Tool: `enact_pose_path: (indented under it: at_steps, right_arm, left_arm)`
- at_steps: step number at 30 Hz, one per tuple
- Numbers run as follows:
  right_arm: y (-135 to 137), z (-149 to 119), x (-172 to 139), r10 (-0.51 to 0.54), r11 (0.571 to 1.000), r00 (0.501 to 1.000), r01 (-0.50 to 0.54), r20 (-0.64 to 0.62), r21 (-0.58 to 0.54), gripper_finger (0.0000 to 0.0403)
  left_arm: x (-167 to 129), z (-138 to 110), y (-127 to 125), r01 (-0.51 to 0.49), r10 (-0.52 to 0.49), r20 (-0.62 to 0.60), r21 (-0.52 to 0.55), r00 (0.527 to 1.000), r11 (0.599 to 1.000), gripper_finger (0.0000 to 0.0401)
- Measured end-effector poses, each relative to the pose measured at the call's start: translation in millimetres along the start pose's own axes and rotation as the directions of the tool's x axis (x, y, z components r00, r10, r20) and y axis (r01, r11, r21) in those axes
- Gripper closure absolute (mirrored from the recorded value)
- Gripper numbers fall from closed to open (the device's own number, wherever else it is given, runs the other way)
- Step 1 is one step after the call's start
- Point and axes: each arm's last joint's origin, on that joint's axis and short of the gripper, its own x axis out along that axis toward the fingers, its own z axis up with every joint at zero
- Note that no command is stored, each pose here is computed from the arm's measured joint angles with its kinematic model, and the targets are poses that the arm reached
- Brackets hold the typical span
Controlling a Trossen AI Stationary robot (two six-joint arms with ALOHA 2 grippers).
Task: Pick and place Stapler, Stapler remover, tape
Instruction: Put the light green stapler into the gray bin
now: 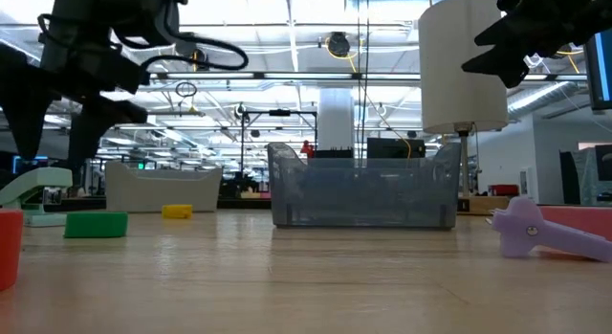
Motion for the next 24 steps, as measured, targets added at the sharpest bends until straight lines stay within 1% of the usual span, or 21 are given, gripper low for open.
enact_pose_path:
  at_steps: [5, 12, 18, 21, 24]
  right_arm:
    - [0.0, 0.0, 0.0, 0.0, 1.0, 1.0, 0.0, 0.0, 0.0, 0.0161]
    - [0.0, -0.1, 0.0, 0.0, 1.0, 1.0, 0.0, -0.001, 0.0, 0.0161]
    - [0.0, -0.1, 0.0, 0.0, 1.0, 1.0, 0.0, -0.001, 0.0, 0.0161]
    - [0.0, -0.1, 0.0, 0.0, 1.0, 1.0, 0.0, -0.001, 0.0, 0.0161]
    - [0.0, -0.1, 0.1, 0.0, 1.0, 1.0, 0.0, -0.002, 0.0, 0.0161]
  left_arm:
    - [5.7, 3.0, 1.2, 0.014, -0.013, -0.035, 0.017, 0.999, 1.0, 0.0155]
    - [18.5, 9.4, 3.5, 0.034, -0.03, -0.102, 0.04, 0.994, 0.999, 0.0153]
    - [32.3, 14.8, 6.5, 0.048, -0.042, -0.176, 0.027, 0.983, 0.999, 0.0153]
    - [36.2, 16.1, 7.5, 0.04, -0.035, -0.197, 0.022, 0.98, 0.999, 0.0167]
    - [37.0, 16.5, 7.8, 0.038, -0.033, -0.201, 0.022, 0.979, 0.999, 0.0206]
